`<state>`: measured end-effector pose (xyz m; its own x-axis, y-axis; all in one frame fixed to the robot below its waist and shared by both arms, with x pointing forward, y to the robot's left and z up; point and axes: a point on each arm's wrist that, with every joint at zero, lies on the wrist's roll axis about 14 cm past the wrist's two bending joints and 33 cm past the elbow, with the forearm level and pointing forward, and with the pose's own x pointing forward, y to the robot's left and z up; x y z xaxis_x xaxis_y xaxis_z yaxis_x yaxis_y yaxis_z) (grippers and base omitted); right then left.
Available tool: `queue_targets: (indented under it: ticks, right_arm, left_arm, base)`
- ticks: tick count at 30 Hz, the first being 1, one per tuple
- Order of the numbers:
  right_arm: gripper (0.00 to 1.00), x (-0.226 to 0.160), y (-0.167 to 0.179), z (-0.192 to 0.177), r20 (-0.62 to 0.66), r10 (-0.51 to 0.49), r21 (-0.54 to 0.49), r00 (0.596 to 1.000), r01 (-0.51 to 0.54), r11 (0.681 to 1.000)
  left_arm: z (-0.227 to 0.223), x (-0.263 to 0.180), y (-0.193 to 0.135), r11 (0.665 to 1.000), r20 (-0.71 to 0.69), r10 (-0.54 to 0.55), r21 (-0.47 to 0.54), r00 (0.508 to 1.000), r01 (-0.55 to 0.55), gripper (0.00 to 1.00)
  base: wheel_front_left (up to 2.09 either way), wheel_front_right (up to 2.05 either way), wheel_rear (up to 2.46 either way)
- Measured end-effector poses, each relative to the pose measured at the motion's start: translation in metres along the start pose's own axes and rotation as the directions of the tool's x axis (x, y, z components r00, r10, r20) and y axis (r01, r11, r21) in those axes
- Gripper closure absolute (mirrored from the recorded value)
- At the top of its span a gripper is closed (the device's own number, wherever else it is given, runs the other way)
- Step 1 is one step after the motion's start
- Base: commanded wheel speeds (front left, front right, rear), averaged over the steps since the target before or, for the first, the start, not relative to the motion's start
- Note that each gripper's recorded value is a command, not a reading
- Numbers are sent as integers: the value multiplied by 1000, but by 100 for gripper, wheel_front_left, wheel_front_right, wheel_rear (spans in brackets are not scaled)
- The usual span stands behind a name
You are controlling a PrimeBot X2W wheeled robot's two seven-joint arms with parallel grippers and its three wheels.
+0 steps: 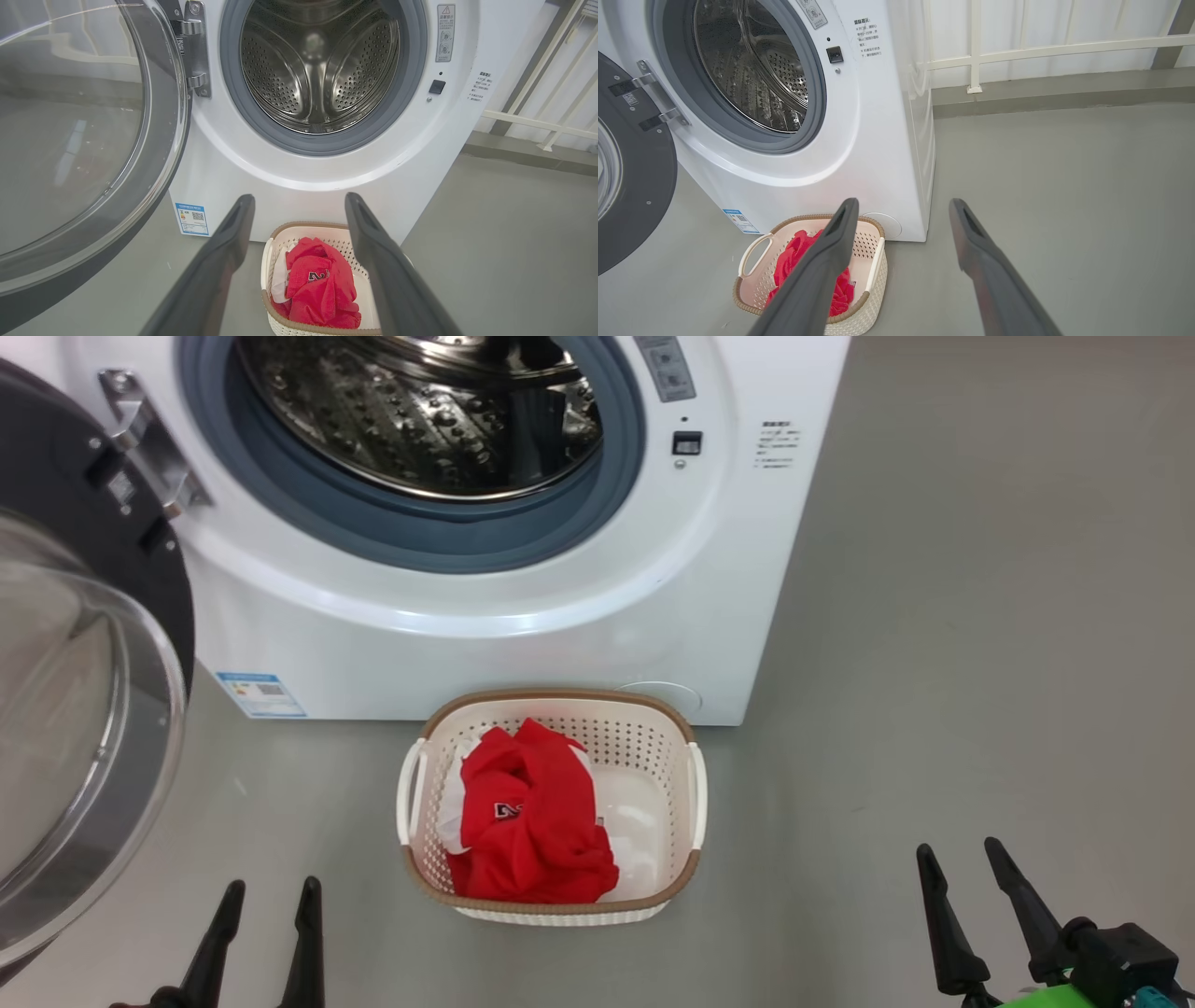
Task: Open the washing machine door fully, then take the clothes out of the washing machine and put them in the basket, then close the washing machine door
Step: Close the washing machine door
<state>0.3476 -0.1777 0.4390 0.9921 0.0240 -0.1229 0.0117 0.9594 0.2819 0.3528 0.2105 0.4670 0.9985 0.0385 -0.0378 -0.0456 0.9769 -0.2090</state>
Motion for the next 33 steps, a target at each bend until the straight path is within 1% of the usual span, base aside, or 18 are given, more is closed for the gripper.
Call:
queue_targets:
  ticks: [8,11,15,18,23,30,33]
  right_arm:
    - [0,15,30,-11,-42,113,-16,993,-114,993]
    - [0,25,48,-13,-50,175,-25,983,-176,984]
    - [0,36,73,-19,-72,263,-40,962,-267,963]
    - [0,45,94,-21,-82,331,-50,940,-336,941]
    - [0,56,127,-26,-103,435,-66,895,-442,894]
    - [0,56,170,-44,-158,550,-64,820,-565,823]
    - [0,52,195,-51,-178,612,-52,771,-628,776]
  left_arm:
    - [-7,-16,26,995,-20,103,-17,995,-103,0]
    - [-5,-22,37,989,-13,147,-25,989,-148,0]
    - [-8,-37,55,977,-24,212,-27,977,-213,0]
    - [-10,-48,64,966,-29,252,-53,967,-253,0]
    - [-8,-65,73,946,-21,307,-100,952,-307,0]
    - [-7,-96,93,897,-16,423,-134,906,-421,0]
    - [0,-111,105,868,6,481,-147,877,-475,0]
  base:
    - [0,0,0]
    - [0,0,0]
    - [0,0,0]
    - [0,0,0]
    - [0,0,0]
    - [0,0,0]
    - [0,0,0]
